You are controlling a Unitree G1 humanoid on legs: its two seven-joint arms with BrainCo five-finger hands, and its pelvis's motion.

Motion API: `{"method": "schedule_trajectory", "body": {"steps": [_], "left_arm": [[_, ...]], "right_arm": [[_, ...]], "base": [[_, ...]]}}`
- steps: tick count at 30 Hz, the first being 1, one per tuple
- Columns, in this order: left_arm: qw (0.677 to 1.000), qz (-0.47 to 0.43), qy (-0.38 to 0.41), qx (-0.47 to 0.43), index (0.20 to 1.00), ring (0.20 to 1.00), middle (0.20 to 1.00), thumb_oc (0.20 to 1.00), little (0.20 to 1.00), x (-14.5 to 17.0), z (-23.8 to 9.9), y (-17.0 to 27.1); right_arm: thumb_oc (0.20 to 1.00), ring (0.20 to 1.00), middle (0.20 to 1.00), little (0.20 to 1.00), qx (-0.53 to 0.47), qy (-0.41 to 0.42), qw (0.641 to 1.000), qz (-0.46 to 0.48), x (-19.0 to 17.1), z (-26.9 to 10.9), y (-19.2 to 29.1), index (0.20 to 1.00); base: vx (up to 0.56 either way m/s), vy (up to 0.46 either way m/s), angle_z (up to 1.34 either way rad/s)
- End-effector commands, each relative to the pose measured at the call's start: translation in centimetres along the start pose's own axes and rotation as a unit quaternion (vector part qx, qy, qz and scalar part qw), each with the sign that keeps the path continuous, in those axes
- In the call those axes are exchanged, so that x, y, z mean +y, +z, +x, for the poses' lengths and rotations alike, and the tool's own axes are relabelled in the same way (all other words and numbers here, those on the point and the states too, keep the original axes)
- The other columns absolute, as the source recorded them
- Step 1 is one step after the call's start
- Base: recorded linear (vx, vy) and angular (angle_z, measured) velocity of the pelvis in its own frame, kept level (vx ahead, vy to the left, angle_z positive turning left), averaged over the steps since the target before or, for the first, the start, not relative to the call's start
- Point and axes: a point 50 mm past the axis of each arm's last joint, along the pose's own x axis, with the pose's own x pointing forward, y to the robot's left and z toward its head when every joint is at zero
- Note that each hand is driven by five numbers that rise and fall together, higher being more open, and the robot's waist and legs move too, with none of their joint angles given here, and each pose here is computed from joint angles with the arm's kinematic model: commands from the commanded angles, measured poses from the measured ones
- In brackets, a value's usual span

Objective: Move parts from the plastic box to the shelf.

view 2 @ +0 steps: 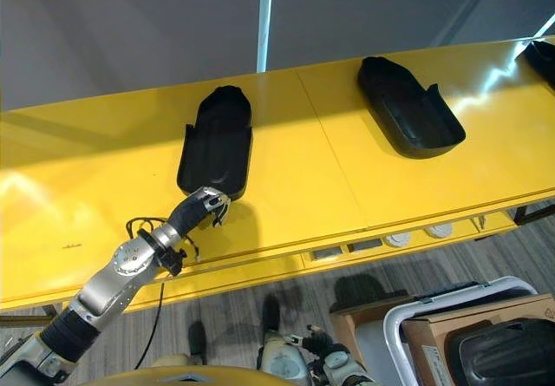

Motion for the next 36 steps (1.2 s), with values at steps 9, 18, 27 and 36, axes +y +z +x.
{"method": "schedule_trajectory", "body": {"steps": [9,18,27,36], "left_arm": [[0.992,0.063,-0.009,-0.112,0.2,0.2,0.2,0.2,0.2,0.4,0.4,4.5],[0.978,0.059,0.061,-0.191,0.2,0.2,0.2,0.2,0.2,1.4,-3.9,6.8],[0.969,0.121,0.066,-0.208,0.2,0.2,0.2,0.2,0.2,1.0,-4.5,7.5],[0.943,0.245,0.076,-0.211,0.2,0.2,0.2,0.2,0.2,2.3,-3.6,8.7]], "right_arm": [[1.0,1.0,1.0,1.0,-0.002,0.005,1.0,-0.025,0.7,0.1,0.6,1.0],[1.0,1.0,1.0,1.0,-0.046,-0.01,0.999,0.007,-0.1,0.3,2.6,1.0],[1.0,1.0,1.0,1.0,-0.05,-0.016,0.996,0.076,1.1,0.1,2.5,1.0],[1.0,1.0,1.0,1.0,-0.009,-0.032,0.992,0.123,0.8,0.0,0.4,1.0]], "base": [[0.0,0.009,0.01],[-0.02,0.078,0.08],[-0.12,0.096,0.03],[-0.19,-0.011,-1.0]]}}
